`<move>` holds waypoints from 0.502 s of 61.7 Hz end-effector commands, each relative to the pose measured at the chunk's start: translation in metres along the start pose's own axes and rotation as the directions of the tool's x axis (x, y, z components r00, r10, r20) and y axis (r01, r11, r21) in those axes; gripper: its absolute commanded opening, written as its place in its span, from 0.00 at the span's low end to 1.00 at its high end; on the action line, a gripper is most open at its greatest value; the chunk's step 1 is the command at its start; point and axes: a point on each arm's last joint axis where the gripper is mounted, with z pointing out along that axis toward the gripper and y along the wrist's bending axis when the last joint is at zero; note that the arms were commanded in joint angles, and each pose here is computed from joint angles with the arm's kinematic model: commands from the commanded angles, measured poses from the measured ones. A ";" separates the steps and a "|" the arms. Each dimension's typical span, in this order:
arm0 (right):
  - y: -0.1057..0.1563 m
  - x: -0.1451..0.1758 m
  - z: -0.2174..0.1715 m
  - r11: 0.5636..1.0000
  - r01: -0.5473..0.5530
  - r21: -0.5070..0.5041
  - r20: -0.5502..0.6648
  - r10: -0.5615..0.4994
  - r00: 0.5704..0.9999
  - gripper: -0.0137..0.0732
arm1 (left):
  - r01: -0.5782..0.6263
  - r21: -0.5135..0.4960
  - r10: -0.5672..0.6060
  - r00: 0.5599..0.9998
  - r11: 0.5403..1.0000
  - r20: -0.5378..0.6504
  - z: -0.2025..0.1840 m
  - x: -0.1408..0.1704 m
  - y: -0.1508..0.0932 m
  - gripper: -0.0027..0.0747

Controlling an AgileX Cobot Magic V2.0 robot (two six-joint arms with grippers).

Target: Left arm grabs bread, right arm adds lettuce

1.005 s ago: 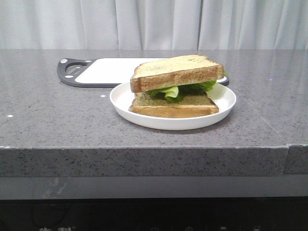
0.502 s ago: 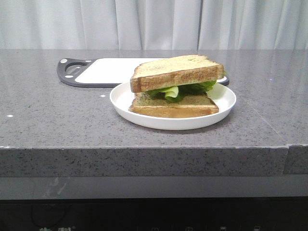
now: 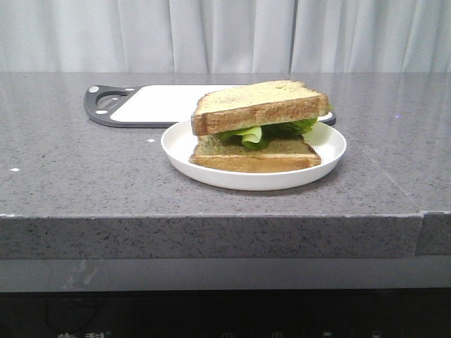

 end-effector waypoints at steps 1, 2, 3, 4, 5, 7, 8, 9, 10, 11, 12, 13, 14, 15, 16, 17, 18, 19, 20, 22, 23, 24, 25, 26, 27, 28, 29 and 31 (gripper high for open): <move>-0.002 0.005 -0.006 1.000 0.008 0.009 0.223 -0.010 0.975 0.02 | 0.014 0.003 -0.014 0.995 1.000 0.097 -0.002 -0.007 0.000 0.01; -0.002 0.008 -0.007 1.000 0.008 0.009 0.243 -0.010 0.970 0.02 | 0.014 0.003 -0.014 0.995 1.000 0.097 -0.002 -0.007 0.000 0.01; -0.003 0.012 -0.007 1.000 0.008 0.011 0.256 -0.010 0.967 0.02 | 0.014 0.003 -0.014 0.995 1.000 0.097 -0.002 -0.007 0.000 0.01; -0.003 0.015 -0.009 1.000 0.008 0.011 0.276 -0.011 0.961 0.02 | 0.014 0.003 -0.014 0.995 1.000 0.097 -0.002 -0.007 0.000 0.01; -0.003 0.021 -0.008 1.000 0.007 0.014 0.286 -0.011 0.958 0.02 | 0.014 0.003 -0.014 0.995 1.000 0.097 -0.002 -0.007 0.000 0.01; -0.004 0.027 -0.008 1.000 0.006 0.017 0.314 -0.011 0.949 0.02 | 0.014 0.003 -0.014 0.995 1.000 0.097 -0.002 -0.007 0.000 0.01; -0.004 0.031 -0.008 1.000 0.005 0.018 0.324 -0.011 0.946 0.02 | 0.014 0.003 -0.014 0.995 1.000 0.097 -0.002 -0.007 0.000 0.01; -0.005 0.036 -0.007 1.000 0.005 0.021 0.328 -0.011 0.945 0.02 | 0.014 0.003 -0.014 0.995 1.000 0.097 -0.002 -0.007 0.000 0.01; -0.005 0.039 -0.007 1.000 0.003 0.025 0.337 -0.012 0.941 0.02 | 0.014 0.003 -0.014 0.995 1.000 0.097 -0.002 -0.007 0.000 0.01; -0.006 0.043 -0.006 1.000 0.002 0.028 0.349 -0.012 0.937 0.02 | 0.014 0.003 -0.014 0.995 1.000 0.097 -0.002 -0.007 0.000 0.01; -0.006 0.046 -0.006 0.999 0.001 0.033 0.355 -0.013 0.935 0.02 | 0.014 0.003 -0.014 0.995 1.000 0.097 -0.002 -0.007 0.000 0.01; -0.007 0.049 -0.005 0.999 0.000 0.036 0.366 -0.013 0.931 0.02 | 0.014 0.003 -0.014 0.995 1.000 0.097 -0.002 -0.007 0.000 0.01; -0.007 0.052 -0.005 0.999 -0.001 0.038 0.371 -0.014 0.929 0.02 | 0.014 0.003 -0.014 0.995 1.000 0.097 -0.002 -0.007 0.000 0.01; -0.008 0.056 -0.004 0.999 -0.002 0.042 0.378 -0.014 0.926 0.02 | 0.014 0.003 -0.014 0.995 1.000 0.097 -0.002 -0.007 0.000 0.01; -0.008 0.058 -0.003 0.999 -0.003 0.045 0.383 -0.015 0.924 0.02 | 0.014 0.003 -0.014 0.995 1.000 0.097 -0.002 -0.007 0.000 0.01; -0.008 0.061 -0.003 0.999 -0.003 0.047 0.389 -0.015 0.921 0.02 | 0.014 0.003 -0.014 0.995 1.000 0.097 -0.002 -0.007 0.000 0.01; -0.009 0.063 -0.002 0.999 -0.004 0.049 0.392 -0.016 0.920 0.02 | 0.014 0.003 -0.014 0.995 1.000 0.097 -0.002 -0.007 0.000 0.01; -0.009 0.067 -0.001 0.999 -0.005 0.052 0.396 -0.016 0.918 0.02 | 0.014 0.003 -0.014 0.995 1.000 0.097 -0.002 -0.007 0.000 0.01; -0.010 0.069 0.000 0.999 -0.005 0.054 0.398 -0.016 0.917 0.02 | 0.014 0.003 -0.014 0.995 1.000 0.097 -0.002 -0.007 0.000 0.01; -0.010 0.075 0.002 0.998 -0.007 0.058 0.395 -0.017 0.918 0.02 | 0.014 0.003 -0.014 0.995 1.000 0.097 -0.002 -0.007 0.000 0.01; -0.011 0.076 0.003 0.998 -0.007 0.059 0.402 -0.017 0.915 0.02 | 0.014 0.003 -0.014 0.995 1.000 0.097 -0.002 -0.007 0.000 0.01; -0.011 0.080 0.005 0.998 -0.008 0.060 0.399 -0.017 0.917 0.02 | 0.014 0.003 -0.014 0.995 1.000 0.097 -0.002 -0.007 0.000 0.01; -0.011 0.081 0.005 0.998 -0.008 0.060 0.403 -0.017 0.915 0.02 | 0.014 0.003 -0.014 0.995 1.000 0.097 -0.002 -0.007 0.000 0.01; -0.011 0.083 0.006 0.998 -0.008 0.061 0.402 -0.017 0.915 0.02 | 0.014 0.003 -0.014 0.995 1.000 0.097 -0.002 -0.007 0.000 0.01; -0.011 0.083 0.006 0.998 -0.008 0.061 0.398 -0.017 0.917 0.02 | 0.014 0.003 -0.014 0.995 1.000 0.097 -0.002 -0.007 0.000 0.01; -0.011 0.083 0.007 0.998 -0.008 0.060 0.385 -0.016 0.923 0.02 | 0.014 0.003 -0.014 0.995 1.000 0.097 -0.002 -0.007 0.000 0.01; -0.011 0.083 0.006 0.998 -0.008 0.060 0.386 -0.016 0.922 0.02 | 0.014 0.003 -0.014 0.995 1.000 0.097 -0.002 -0.007 0.000 0.01; -0.011 0.083 0.006 0.998 -0.008 0.060 0.387 -0.016 0.922 0.02 | 0.014 0.003 -0.014 0.995 1.000 0.097 -0.002 -0.007 0.000 0.01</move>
